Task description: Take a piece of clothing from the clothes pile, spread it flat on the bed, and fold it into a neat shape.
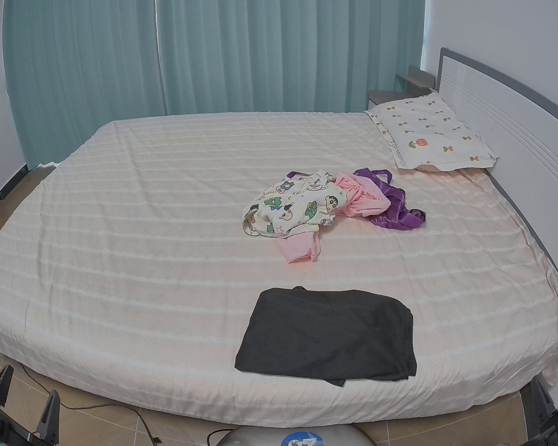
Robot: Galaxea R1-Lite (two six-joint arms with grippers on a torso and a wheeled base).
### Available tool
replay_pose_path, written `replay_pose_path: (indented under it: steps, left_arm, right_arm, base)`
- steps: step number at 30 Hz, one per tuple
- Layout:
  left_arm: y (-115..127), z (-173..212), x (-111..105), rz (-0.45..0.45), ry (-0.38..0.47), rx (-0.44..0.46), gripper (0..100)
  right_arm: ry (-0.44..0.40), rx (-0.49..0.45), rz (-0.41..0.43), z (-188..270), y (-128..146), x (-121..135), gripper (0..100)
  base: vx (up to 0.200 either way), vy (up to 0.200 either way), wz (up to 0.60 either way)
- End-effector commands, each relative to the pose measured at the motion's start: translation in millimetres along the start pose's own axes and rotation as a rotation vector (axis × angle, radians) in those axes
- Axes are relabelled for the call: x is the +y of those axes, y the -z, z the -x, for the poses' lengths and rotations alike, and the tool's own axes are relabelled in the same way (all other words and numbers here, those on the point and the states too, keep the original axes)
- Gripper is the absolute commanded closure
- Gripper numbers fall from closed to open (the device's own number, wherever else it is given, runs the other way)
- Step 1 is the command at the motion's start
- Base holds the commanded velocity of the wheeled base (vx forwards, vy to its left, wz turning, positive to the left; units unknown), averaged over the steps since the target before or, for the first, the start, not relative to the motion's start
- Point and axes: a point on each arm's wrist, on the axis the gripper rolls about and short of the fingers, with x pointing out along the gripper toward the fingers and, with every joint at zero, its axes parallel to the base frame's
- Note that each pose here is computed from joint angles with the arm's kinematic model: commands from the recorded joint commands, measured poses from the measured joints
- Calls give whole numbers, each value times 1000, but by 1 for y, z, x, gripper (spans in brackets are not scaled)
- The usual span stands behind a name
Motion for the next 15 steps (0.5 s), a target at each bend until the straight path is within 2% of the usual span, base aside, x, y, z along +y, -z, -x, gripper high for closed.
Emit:
replay_pose_path:
  steps: [1,15]
  left_arm:
    - [5,0,0,0,-3,3,0]
    - [5,0,0,6,-3,5,0]
  right_arm:
    - [23,-13,2,1,1,0,0]
    - [17,-18,2,1,1,0,0]
  base:
    - [0,0,0]
    - [0,0,0]
